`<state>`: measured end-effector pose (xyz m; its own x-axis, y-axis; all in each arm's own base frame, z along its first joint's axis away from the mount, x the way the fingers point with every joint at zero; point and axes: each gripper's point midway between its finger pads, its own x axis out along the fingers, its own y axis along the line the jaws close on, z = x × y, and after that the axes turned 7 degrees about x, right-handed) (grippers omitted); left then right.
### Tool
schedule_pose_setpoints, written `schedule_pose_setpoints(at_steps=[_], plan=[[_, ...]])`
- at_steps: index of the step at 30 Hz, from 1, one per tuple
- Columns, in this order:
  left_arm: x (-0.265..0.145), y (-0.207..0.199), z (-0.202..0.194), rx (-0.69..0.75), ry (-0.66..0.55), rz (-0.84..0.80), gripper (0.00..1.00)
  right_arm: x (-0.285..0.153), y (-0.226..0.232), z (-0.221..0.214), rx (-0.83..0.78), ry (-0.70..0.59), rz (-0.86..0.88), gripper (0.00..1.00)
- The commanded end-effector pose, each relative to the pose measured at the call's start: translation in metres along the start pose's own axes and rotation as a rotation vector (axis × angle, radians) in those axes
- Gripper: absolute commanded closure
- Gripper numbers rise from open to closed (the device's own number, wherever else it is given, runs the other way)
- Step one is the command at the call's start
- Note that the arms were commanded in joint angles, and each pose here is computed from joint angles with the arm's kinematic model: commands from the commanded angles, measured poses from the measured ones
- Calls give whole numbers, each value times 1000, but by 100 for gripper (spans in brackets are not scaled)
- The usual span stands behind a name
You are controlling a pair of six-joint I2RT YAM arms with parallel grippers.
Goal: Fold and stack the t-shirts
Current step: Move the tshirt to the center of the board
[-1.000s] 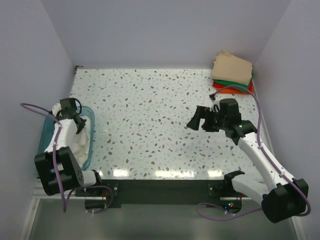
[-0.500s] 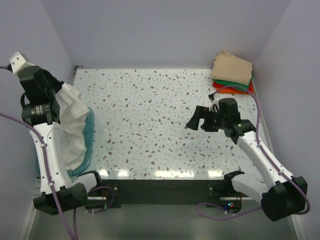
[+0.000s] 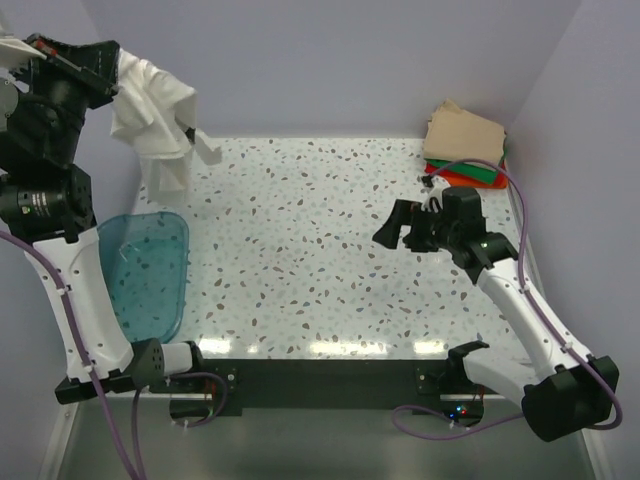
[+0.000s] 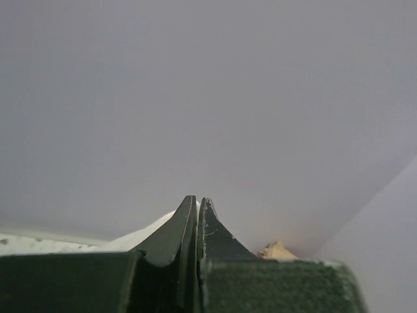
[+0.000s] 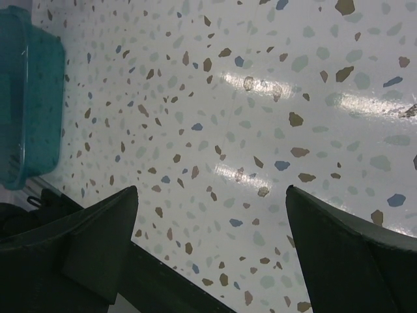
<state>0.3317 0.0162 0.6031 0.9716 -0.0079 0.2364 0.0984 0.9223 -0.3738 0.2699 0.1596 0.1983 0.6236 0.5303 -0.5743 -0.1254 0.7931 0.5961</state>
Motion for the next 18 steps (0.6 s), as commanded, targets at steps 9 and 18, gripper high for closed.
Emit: schedule_pose_setpoints(at_steps=[9,18], plan=[[29,-145,-65,-116,99,-404,100,-12,13,36,-28,-136,-9,1],[114,-120,-258,-154,497,-296,99,3,-1,35,-10,-125,-56,1]])
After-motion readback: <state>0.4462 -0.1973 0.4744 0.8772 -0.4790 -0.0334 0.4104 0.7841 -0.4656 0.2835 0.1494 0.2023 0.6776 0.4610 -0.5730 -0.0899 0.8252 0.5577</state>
